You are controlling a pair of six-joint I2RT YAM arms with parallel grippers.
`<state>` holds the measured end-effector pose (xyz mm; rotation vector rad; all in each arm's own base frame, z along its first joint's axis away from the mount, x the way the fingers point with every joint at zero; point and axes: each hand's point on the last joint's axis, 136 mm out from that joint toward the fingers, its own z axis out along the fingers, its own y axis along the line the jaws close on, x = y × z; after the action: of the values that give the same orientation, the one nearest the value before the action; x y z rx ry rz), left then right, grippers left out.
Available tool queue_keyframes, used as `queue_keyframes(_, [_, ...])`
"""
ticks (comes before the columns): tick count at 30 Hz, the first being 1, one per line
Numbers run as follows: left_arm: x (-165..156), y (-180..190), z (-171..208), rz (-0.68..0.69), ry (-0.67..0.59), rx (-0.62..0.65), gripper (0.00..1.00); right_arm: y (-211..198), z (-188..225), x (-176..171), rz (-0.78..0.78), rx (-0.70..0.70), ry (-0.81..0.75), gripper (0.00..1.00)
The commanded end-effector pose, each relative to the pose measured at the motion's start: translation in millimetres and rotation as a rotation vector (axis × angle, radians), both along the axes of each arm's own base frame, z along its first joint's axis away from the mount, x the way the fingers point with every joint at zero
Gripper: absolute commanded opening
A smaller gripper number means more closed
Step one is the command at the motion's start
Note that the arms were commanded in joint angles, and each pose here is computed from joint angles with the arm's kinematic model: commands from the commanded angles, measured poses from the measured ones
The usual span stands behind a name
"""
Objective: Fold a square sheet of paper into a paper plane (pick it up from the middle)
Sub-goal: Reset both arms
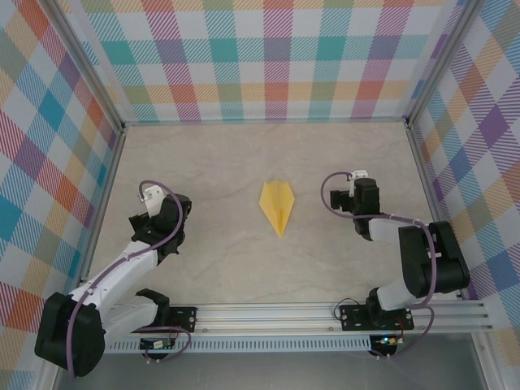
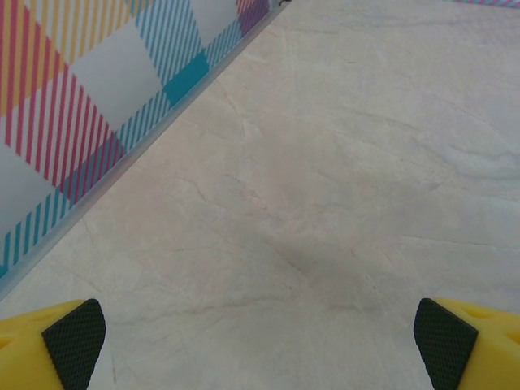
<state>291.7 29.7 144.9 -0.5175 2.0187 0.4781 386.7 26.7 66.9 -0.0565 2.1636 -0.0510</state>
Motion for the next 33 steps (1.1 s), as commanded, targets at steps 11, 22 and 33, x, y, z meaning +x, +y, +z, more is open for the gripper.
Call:
queue_keyframes(11, [69.9,-24.1,-28.4,-0.257,-0.129,0.032,1.0,-5.8,23.2,9.4,0.044,0.14,-0.198,1.0])
queue_keyframes(22, [99.7,-21.9,-58.5,-0.368,-0.193,-0.066,1.0,-6.7,23.8,10.1,0.039,0.141,-0.198,1.0])
queue_keyframes(33, [101.2,-22.6,-62.3,-0.374,-0.14,-0.09,1.0,-7.1,23.5,10.0,0.038,0.142,-0.196,1.0])
